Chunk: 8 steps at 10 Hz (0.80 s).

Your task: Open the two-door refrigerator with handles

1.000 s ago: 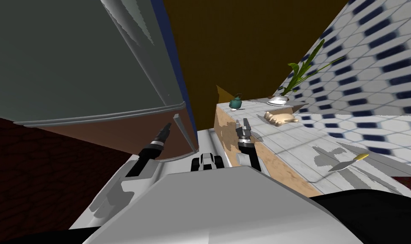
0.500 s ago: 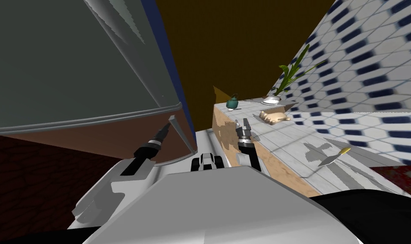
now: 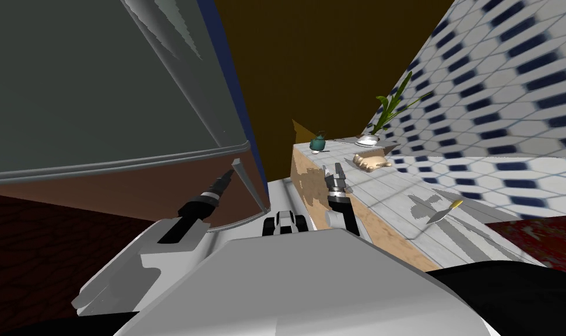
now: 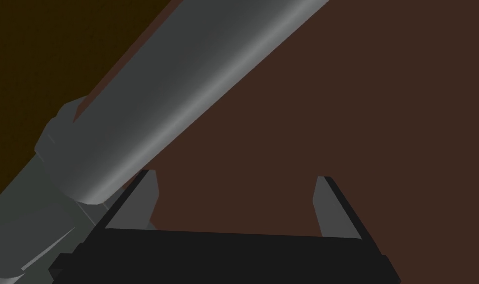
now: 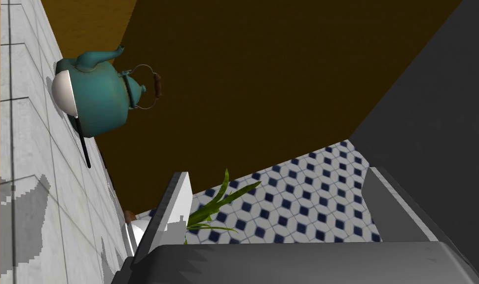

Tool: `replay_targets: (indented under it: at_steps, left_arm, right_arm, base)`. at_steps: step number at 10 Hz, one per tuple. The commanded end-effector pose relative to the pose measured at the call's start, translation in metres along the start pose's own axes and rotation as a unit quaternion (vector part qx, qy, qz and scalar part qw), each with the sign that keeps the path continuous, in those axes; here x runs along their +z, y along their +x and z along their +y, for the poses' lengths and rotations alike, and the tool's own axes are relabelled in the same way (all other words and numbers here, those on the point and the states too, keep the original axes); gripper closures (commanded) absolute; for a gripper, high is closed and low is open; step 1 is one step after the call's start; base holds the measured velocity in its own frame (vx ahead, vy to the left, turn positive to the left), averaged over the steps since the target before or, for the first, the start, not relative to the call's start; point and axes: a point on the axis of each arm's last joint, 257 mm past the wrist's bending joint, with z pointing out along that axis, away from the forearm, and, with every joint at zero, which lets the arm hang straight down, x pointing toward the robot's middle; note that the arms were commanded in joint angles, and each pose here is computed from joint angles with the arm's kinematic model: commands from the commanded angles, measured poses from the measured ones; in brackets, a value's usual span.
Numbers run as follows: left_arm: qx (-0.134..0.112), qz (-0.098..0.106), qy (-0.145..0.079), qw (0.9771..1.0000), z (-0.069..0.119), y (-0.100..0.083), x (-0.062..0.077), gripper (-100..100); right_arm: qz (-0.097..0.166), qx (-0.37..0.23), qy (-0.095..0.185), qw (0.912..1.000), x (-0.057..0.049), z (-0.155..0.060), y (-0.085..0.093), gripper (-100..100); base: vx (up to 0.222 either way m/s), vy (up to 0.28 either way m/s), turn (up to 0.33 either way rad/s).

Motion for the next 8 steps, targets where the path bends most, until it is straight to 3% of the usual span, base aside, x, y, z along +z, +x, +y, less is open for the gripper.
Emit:
replay_targets:
  at_steps: [1,5,7,8]
  left_arm:
    - [0.004,-0.001,0.026,0.9997,-0.028,-0.004,-0.005,-100]
    - [0.005,0.0,0.041,0.9992,-0.045,-0.004,-0.01,-100]
    - [-0.007,-0.004,0.01,0.9999,-0.014,-0.005,-0.004,-100]
    - [-0.002,-0.001,0.003,1.0,-0.01,-0.002,-0.007,-100]
  right_arm:
    - [0.0,0.0,0.0,1.0,0.0,0.0,0.0,0]
    - [0.0,0.0,0.0,1.0,0.0,0.0,0.0,0]
    - [0.0,0.0,0.0,1.0,0.0,0.0,0.0,0]
    - [0.0,0.0,0.0,1.0,0.0,0.0,0.0,0]
  base:
    - [0.001,-0.001,-0.021]
    - [0.008,0.002,-0.011]
    - [0.019,0.035,0.048]
    - [0.017,0.037,0.043]
